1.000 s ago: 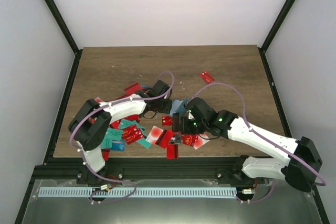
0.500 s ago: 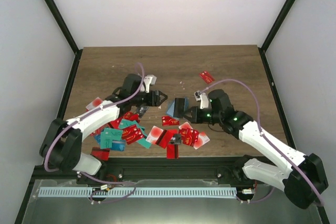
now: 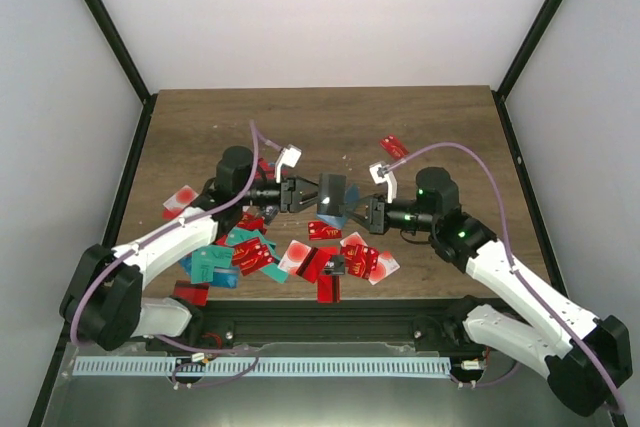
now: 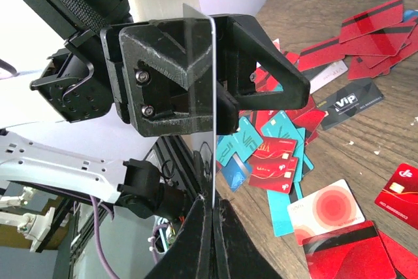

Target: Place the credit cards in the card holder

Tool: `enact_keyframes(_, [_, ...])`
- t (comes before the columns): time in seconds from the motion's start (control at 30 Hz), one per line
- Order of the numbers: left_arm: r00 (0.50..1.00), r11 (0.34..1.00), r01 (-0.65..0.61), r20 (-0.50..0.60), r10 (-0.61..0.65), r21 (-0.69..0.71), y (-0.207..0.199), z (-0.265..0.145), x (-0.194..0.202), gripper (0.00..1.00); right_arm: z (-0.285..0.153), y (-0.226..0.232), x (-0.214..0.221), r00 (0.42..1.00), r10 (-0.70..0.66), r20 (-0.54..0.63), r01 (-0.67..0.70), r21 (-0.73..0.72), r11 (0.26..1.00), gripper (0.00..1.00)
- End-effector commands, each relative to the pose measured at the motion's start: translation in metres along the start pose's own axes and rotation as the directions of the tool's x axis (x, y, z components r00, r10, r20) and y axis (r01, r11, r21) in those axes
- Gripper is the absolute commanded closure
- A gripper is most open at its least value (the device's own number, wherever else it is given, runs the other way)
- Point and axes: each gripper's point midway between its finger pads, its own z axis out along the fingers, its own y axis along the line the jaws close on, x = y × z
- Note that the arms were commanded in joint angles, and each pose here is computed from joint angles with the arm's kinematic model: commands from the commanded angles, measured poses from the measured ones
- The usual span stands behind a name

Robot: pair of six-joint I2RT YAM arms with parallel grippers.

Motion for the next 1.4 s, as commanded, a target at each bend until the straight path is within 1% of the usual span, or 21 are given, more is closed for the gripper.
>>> enact_keyframes(0.0, [0.997, 0.991, -0.073, 0.019, 0.071, 0.109, -0.032, -0.007, -0.005, 0.51, -0.005, 0.012, -0.012, 0.998, -0.054, 0.035, 0.055, -0.028, 0.998, 0.99])
enact_keyframes(0.13, [0.996, 0.996, -0.071, 0.066, 0.067, 0.059, -0.029, -0.011, -0.012, 0.41, -0.011, 0.019, -0.018, 0.995, -0.086, 0.059, 0.087, -0.025, 0.996, 0.99])
enact_keyframes(0.2, [0.993, 0.998, -0.07, 0.099, 0.069, 0.003, -0.021, -0.013, -0.017, 0.37, -0.013, 0.02, -0.02, 0.992, -0.099, 0.072, 0.101, -0.018, 0.995, 0.99])
enact_keyframes(0.23, [0.991, 0.997, -0.066, 0.117, 0.069, -0.035, -0.015, -0.014, -0.02, 0.37, -0.014, 0.019, -0.02, 0.992, -0.104, 0.075, 0.106, -0.014, 0.994, 0.99])
enact_keyframes(0.3, [0.988, 0.997, -0.06, 0.137, 0.066, -0.051, -0.01, -0.016, -0.024, 0.38, -0.015, 0.019, -0.021, 0.991, -0.111, 0.08, 0.113, -0.009, 0.994, 0.99])
enact_keyframes(0.5, [0.977, 0.996, -0.089, 0.195, 0.084, 0.016, -0.029, -0.024, -0.028, 0.39, -0.018, 0.02, -0.021, 0.988, -0.124, 0.094, 0.125, -0.005, 0.992, 0.99])
enact_keyframes(0.77, [0.974, 0.975, -0.145, 0.197, 0.111, 0.166, -0.061, -0.03, -0.023, 0.43, -0.016, 0.025, -0.021, 0.987, -0.127, 0.097, 0.132, -0.049, 0.99, 0.99])
enact_keyframes(0.87, [0.972, 0.973, -0.155, 0.202, 0.119, 0.17, -0.066, -0.033, -0.022, 0.44, -0.019, 0.022, -0.027, 0.984, -0.131, 0.123, 0.134, -0.013, 0.991, 0.99])
enact_keyframes(0.97, [0.963, 0.975, -0.164, 0.237, 0.127, 0.146, -0.068, -0.038, -0.026, 0.41, -0.02, 0.029, -0.028, 0.981, -0.145, 0.128, 0.152, -0.041, 0.988, 0.99])
enact_keyframes(1.07, [0.957, 0.978, -0.168, 0.259, 0.133, 0.121, -0.07, -0.042, -0.029, 0.4, -0.02, 0.033, -0.027, 0.981, -0.15, 0.126, 0.159, -0.065, 0.985, 0.99])
enact_keyframes(1.27, [0.962, 0.976, -0.167, 0.241, 0.131, 0.136, -0.069, -0.039, -0.029, 0.4, -0.02, 0.042, -0.024, 0.978, -0.17, 0.121, 0.185, -0.121, 0.975, 0.99])
enact_keyframes(1.37, [0.968, 0.97, -0.167, 0.215, 0.127, 0.177, -0.072, -0.034, -0.027, 0.42, -0.02, 0.046, -0.024, 0.976, -0.18, 0.122, 0.197, -0.142, 0.97, 0.99])
